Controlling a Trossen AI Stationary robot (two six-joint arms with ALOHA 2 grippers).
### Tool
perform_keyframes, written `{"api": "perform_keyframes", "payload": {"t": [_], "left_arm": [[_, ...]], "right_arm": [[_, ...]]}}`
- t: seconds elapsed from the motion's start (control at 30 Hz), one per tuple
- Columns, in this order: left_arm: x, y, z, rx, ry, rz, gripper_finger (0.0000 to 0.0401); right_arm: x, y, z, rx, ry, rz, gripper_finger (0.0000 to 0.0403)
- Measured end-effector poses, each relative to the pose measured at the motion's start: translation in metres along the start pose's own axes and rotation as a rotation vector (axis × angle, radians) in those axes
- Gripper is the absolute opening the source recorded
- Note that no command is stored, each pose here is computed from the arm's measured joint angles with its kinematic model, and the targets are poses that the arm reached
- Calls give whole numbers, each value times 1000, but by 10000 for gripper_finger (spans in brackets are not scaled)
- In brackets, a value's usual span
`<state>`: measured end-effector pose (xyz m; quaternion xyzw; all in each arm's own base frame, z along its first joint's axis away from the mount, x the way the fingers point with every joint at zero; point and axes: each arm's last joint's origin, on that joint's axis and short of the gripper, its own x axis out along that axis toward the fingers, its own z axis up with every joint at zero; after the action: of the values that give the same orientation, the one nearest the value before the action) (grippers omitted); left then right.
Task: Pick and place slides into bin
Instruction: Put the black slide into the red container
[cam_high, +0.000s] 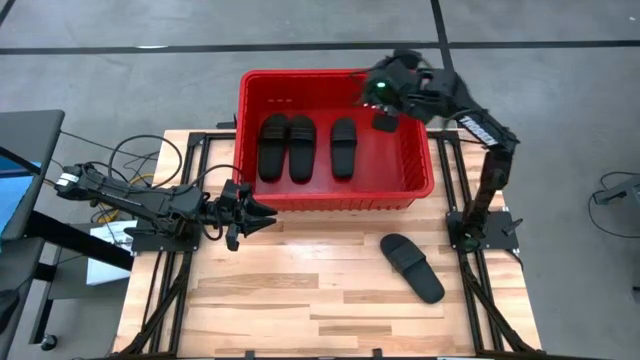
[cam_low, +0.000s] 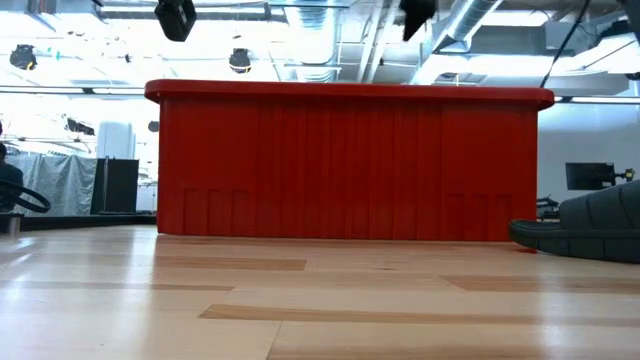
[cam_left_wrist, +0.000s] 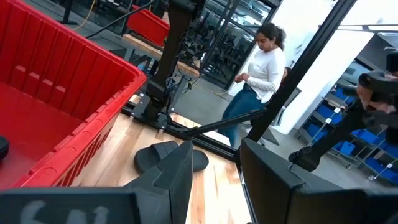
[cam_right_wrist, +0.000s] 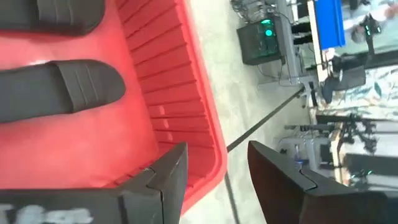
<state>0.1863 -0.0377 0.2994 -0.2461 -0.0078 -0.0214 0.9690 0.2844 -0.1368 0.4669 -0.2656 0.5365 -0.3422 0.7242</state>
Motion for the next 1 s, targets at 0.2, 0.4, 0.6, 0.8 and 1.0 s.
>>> {"api": "perform_keyframes", "payload": {"t": [0.2,0.4,0.6,0.8,1.0], "left_arm": [[0,0,0,2,4,3,125],[0,0,0,2,1,7,125],[0,0,0,2,1,8,125],[0,1,-1,4,7,11,125],[0,1,-1,4,7,12,125]], "right_arm": [[-29,-9,-24,148,-52,76,148],[-51,-5,-37,234,-122,267,143],[-77,6,-38,226,-234,395,141],[-97,22,-32,192,-291,444,133],[-116,39,-28,119,-354,507,132]]}}
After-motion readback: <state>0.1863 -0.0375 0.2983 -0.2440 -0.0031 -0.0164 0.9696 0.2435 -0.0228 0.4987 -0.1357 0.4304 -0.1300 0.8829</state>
